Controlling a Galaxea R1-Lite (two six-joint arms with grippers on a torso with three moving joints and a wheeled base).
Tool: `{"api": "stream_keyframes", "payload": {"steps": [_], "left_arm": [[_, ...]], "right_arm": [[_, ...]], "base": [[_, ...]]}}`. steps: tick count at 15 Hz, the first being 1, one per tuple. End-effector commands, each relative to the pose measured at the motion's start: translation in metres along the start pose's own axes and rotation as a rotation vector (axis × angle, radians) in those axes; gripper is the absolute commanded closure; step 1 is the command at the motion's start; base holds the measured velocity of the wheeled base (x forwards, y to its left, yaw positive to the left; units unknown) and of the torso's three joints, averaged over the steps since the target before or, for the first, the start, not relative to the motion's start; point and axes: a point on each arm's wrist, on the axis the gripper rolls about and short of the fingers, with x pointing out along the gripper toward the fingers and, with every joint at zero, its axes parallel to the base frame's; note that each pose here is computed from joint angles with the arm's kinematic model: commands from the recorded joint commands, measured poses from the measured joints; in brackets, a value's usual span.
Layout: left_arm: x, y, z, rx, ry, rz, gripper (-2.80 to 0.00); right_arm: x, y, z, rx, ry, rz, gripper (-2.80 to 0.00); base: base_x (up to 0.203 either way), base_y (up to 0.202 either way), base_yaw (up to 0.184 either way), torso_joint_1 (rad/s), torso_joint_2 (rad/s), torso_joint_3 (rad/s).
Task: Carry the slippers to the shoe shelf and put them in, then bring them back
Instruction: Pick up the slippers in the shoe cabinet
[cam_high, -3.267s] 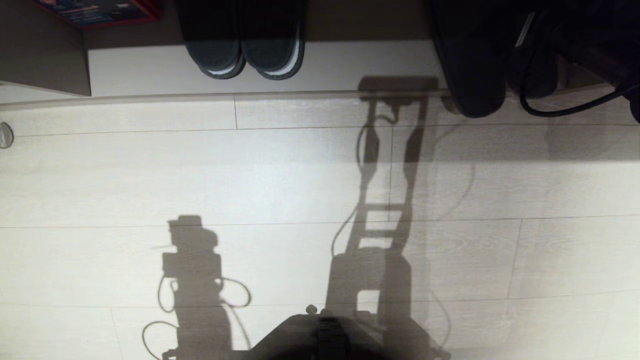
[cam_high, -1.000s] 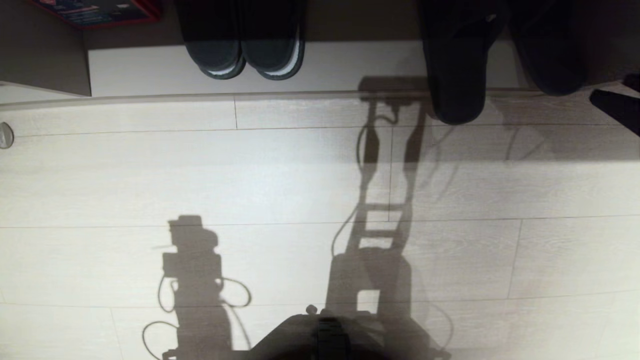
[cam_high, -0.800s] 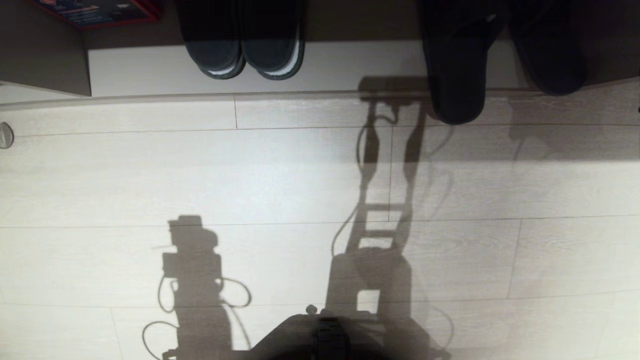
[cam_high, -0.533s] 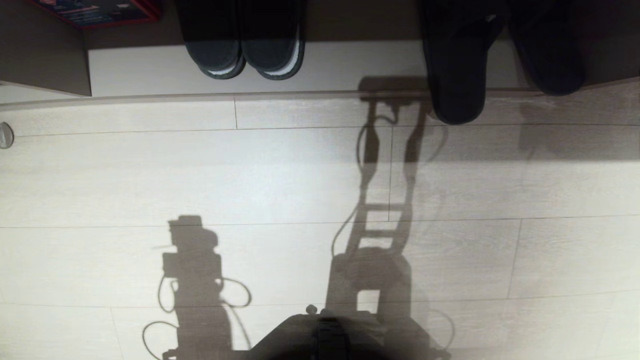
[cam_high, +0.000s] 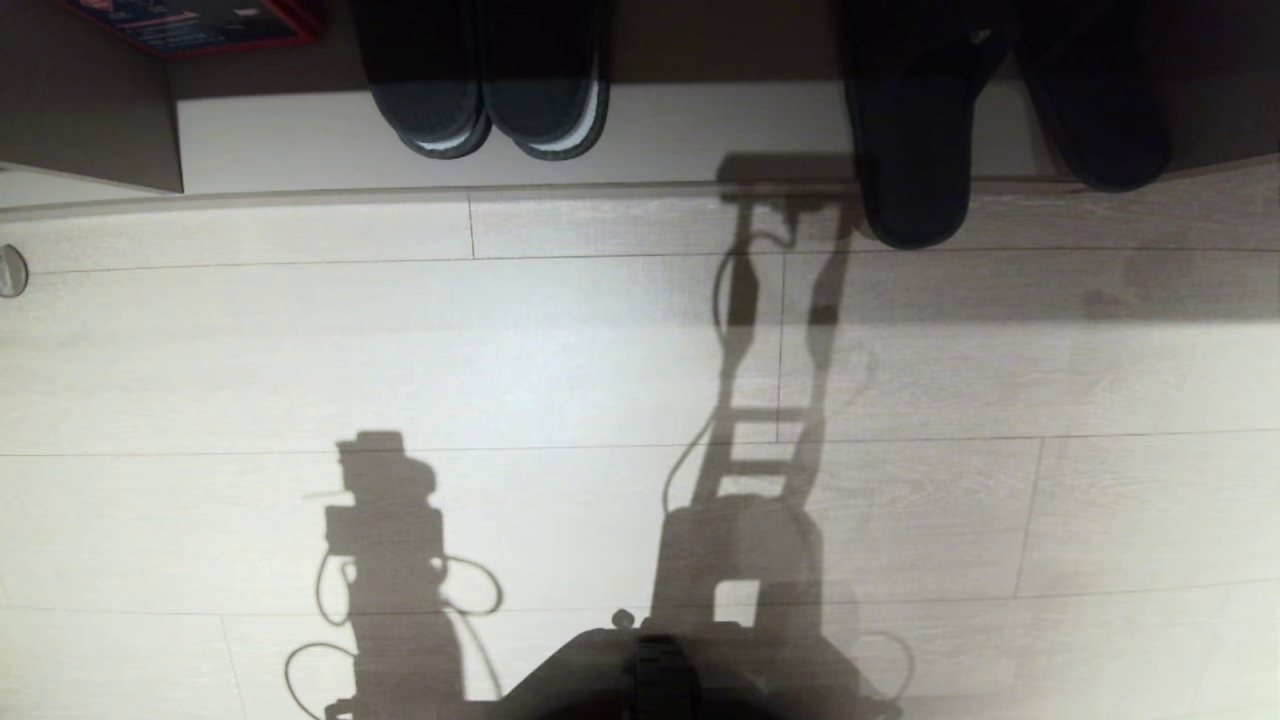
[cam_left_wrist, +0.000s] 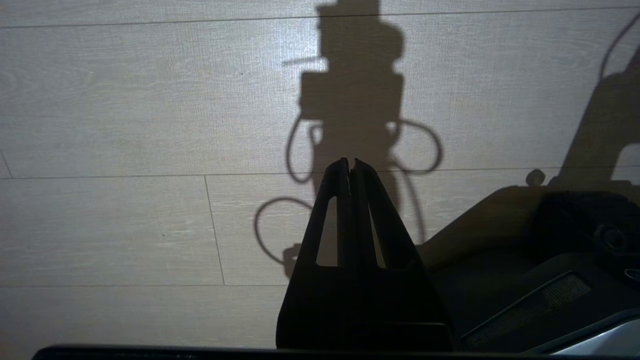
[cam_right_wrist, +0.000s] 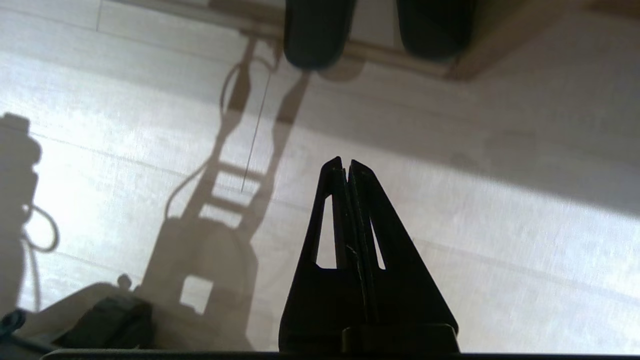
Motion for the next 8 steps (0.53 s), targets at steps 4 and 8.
{"api": "stream_keyframes", "payload": {"steps": [4, 8], "left_arm": [[0.000, 0.000, 0.000, -0.001, 0.000, 0.001, 0.00], [0.000, 0.000, 0.000, -0.002, 0.000, 0.000, 0.00]], "right_arm": [[-0.033, 0.016, -0.065, 0.032, 0.042, -0.022, 0.00], [-0.031, 0.020, -0.115, 0.061, 0.172, -0.059, 0.00]], "base": [[0.000, 0.000, 0.000, 0.000, 0.00, 0.000], [0.000, 0.000, 0.000, 0.000, 0.00, 0.000]]}}
